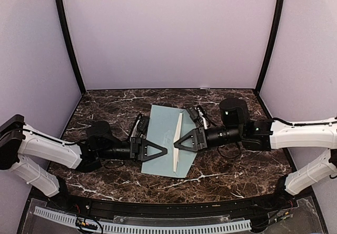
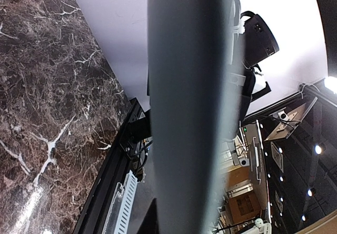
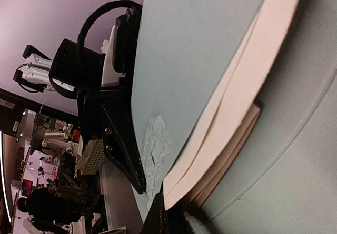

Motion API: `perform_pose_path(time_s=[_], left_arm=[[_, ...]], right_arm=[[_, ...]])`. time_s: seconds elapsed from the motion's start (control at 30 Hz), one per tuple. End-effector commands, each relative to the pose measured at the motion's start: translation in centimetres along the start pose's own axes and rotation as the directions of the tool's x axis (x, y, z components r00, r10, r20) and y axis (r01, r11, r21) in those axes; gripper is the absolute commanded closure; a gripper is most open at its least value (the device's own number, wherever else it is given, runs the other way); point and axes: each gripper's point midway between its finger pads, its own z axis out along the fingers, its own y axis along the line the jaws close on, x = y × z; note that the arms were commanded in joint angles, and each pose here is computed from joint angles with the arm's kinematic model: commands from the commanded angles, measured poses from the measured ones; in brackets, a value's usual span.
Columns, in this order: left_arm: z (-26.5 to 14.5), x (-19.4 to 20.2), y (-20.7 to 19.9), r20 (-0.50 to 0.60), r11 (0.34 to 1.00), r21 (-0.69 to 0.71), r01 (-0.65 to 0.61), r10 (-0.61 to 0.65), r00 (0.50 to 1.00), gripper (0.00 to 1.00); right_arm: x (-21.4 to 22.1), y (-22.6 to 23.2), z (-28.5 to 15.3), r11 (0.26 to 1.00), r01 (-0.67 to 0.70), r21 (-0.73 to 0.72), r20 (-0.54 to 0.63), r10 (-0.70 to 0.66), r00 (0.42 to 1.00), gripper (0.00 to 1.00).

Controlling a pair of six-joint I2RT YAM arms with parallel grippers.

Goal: Place the letter into the envelope and seal it
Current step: Place the letter in the envelope.

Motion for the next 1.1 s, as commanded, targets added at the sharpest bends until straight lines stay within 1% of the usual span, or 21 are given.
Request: perform_pose_path(time_s=[0.0, 0.07, 0.17, 0.2, 0.27, 0.3, 0.43, 0.63, 0.73, 0.8, 0.9, 1.07], left_arm=[[0.5, 0.1, -1.4, -0.028, 0.998, 0.047, -0.038, 0.039, 0.999, 0.93], [0.3, -0.1, -1.5, -0.013, 0.998, 0.048, -0.040, 0.041, 0.999, 0.96], [-0.2, -0.3, -1.3, 0.021, 0.998, 0.033, -0.046, 0.046, 0.999, 0.97], [-0.4, -0.5, -1.6, 0.031, 0.998, 0.036, -0.053, 0.052, 0.998, 0.97], [-0.7, -0.7, -1.6, 0.052, 0.998, 0.026, -0.058, 0.057, 0.997, 0.98], [-0.9, -0.7, -1.6, 0.059, 0.998, 0.024, -0.060, 0.059, 0.997, 0.98], [-1.3, -1.0, -1.7, 0.085, 0.998, 0.018, -0.065, 0.063, 0.994, 0.98], [-1.0, -0.7, -1.7, 0.062, 0.998, 0.025, -0.059, 0.057, 0.996, 0.98], [-0.8, -0.5, -1.6, 0.046, 0.998, 0.032, -0.050, 0.049, 0.998, 0.98], [-0.7, -0.4, -1.5, 0.040, 0.998, 0.030, -0.050, 0.049, 0.998, 0.98], [-0.6, -0.4, -1.5, 0.035, 0.998, 0.030, -0.051, 0.050, 0.998, 0.98], [-0.3, -0.2, -1.4, 0.014, 0.998, 0.029, -0.051, 0.050, 0.999, 0.97]], right_arm=[[-1.7, 2.3, 0.2, 0.997, 0.048, -0.060, 0.050, -0.045, 0.998, 1.00], [-1.8, 2.2, 0.0, 0.998, 0.046, -0.047, 0.055, -0.043, 0.998, 1.00], [-2.1, 1.8, -0.6, 0.999, 0.046, 0.006, 0.073, -0.047, 0.996, 1.00], [-2.2, 1.6, -1.0, 0.999, 0.046, 0.025, 0.079, -0.048, 0.996, 0.98], [-2.2, 1.2, -1.7, 0.997, 0.042, 0.061, 0.091, -0.047, 0.995, 0.90], [-2.2, 1.1, -2.1, 0.997, 0.040, 0.070, 0.098, -0.046, 0.994, 0.88], [-2.1, 0.7, -3.1, 0.996, 0.027, 0.089, 0.109, -0.037, 0.993, 0.86], [-2.6, 0.9, -2.8, 0.997, 0.015, 0.076, 0.123, -0.024, 0.992, 0.88], [-3.4, 0.5, -2.6, 0.994, -0.002, 0.106, 0.142, -0.013, 0.990, 0.86], [-3.9, 0.3, -2.4, 0.992, -0.010, 0.129, 0.154, -0.010, 0.988, 0.83], [-4.3, -0.6, -2.2, 0.984, -0.028, 0.174, 0.161, 0.000, 0.987, 0.83], [-4.7, -0.9, -1.7, 0.982, -0.033, 0.188, 0.164, 0.001, 0.986, 0.83]])
